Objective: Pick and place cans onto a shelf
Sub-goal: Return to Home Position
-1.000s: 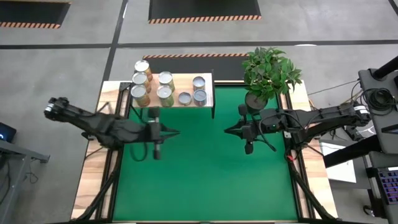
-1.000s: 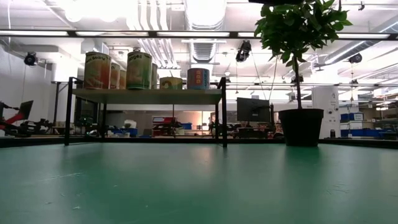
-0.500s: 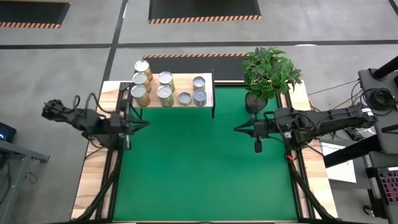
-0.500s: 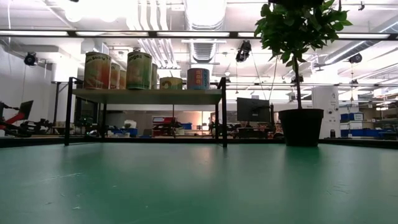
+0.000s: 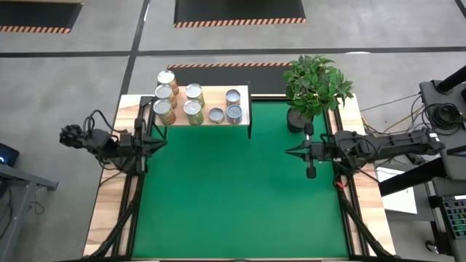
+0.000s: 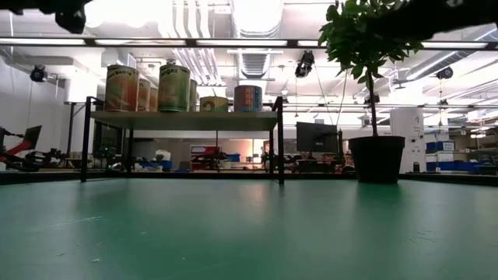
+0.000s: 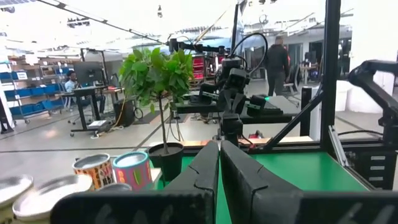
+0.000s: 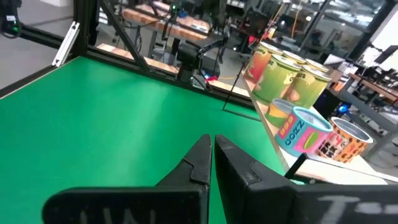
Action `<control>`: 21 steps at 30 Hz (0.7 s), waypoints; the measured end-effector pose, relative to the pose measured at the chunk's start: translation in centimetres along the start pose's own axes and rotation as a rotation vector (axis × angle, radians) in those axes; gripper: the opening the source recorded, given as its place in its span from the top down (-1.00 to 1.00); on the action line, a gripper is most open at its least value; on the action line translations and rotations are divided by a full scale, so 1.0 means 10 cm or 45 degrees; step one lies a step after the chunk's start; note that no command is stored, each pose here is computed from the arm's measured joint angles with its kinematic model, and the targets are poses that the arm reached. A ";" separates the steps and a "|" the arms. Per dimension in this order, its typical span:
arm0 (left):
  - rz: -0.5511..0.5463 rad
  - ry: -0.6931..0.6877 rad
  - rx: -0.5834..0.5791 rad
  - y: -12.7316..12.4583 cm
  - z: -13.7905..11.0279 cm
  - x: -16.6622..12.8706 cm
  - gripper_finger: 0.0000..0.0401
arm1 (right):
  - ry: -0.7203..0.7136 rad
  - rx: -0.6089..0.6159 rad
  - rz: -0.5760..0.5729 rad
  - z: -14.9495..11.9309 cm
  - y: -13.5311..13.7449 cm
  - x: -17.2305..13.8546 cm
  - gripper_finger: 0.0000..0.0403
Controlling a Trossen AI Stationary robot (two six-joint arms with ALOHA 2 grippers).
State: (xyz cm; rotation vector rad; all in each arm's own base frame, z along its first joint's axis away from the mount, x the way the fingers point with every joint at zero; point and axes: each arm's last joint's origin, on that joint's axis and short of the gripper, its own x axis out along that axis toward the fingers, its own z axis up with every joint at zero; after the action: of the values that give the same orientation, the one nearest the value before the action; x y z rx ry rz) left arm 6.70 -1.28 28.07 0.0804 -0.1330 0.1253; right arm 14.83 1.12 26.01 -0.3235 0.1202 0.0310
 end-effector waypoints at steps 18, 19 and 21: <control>0.016 0.057 0.006 -0.09 -0.61 0.01 1.00 | -0.252 -0.043 -0.090 -0.52 0.13 -0.49 0.96; 0.016 0.065 0.007 -0.10 -0.64 0.01 1.00 | -0.253 -0.062 -0.093 -0.55 0.14 -0.50 0.96; 0.012 0.088 0.013 -0.12 -0.72 0.02 1.00 | -0.272 -0.072 -0.103 -0.59 0.15 -0.53 0.96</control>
State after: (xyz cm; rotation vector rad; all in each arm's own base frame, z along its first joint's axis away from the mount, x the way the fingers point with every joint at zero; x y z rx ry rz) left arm 8.01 -1.78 20.89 0.0857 -0.0634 0.1384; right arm 8.80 0.57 20.68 -0.3789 -0.1058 -0.0113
